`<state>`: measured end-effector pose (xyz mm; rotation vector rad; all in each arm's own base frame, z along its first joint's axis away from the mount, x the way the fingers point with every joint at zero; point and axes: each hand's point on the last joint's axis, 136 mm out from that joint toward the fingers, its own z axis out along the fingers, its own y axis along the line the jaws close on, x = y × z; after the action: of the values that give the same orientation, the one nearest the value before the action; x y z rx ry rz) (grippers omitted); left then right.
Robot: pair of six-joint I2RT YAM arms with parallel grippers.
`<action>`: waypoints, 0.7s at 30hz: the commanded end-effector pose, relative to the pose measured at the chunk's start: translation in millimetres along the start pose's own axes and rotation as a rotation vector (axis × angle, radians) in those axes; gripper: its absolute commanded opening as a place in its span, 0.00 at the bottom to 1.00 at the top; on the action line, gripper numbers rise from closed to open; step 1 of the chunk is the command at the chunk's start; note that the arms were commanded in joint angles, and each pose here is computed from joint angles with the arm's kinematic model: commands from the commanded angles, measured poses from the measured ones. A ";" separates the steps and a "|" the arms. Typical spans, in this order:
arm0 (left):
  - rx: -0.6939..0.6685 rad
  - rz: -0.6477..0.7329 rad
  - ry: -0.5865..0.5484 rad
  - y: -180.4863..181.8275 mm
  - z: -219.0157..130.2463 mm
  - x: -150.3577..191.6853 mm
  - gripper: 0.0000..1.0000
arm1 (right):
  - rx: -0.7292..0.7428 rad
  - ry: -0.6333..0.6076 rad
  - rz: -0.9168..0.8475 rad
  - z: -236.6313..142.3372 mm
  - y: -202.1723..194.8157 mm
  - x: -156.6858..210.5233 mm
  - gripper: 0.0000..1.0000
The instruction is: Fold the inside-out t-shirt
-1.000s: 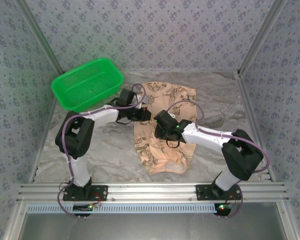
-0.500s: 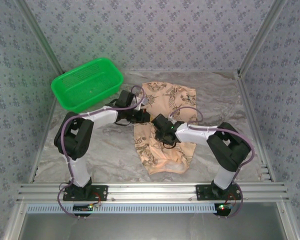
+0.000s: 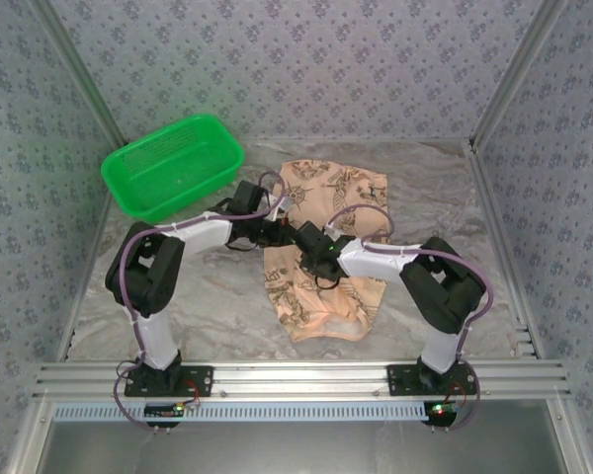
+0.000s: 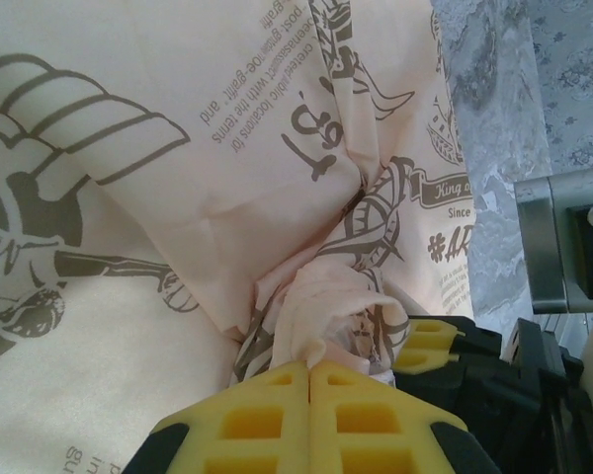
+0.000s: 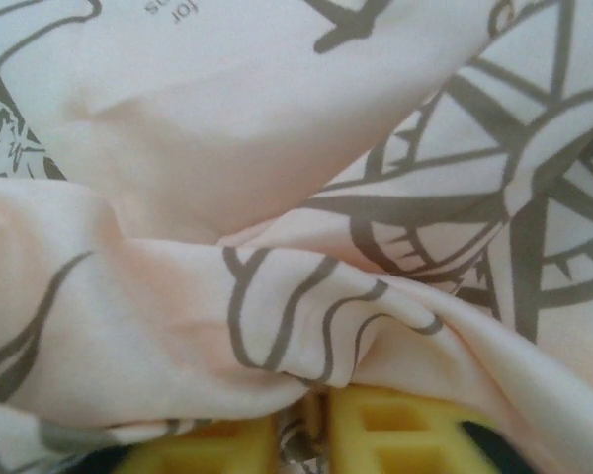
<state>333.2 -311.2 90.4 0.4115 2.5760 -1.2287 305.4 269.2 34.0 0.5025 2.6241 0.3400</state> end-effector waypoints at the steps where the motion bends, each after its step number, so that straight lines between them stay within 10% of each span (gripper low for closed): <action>1: 0.024 0.017 -0.017 -11.8 -10.5 -4.0 0.00 | 0.045 -0.032 -0.046 5.8 -3.8 -8.6 0.03; 12: -0.004 -0.031 -0.085 -16.0 -33.5 -24.0 0.00 | -0.178 -0.131 -0.388 -92.6 42.1 -33.2 0.00; 21: -0.098 -0.084 -0.106 8.1 -55.5 -11.2 0.00 | -0.459 0.005 -0.715 -146.3 66.9 47.9 0.00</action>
<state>345.1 -281.1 118.9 0.2662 2.5542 -1.1615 247.1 317.1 176.5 -0.3592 2.3914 0.6089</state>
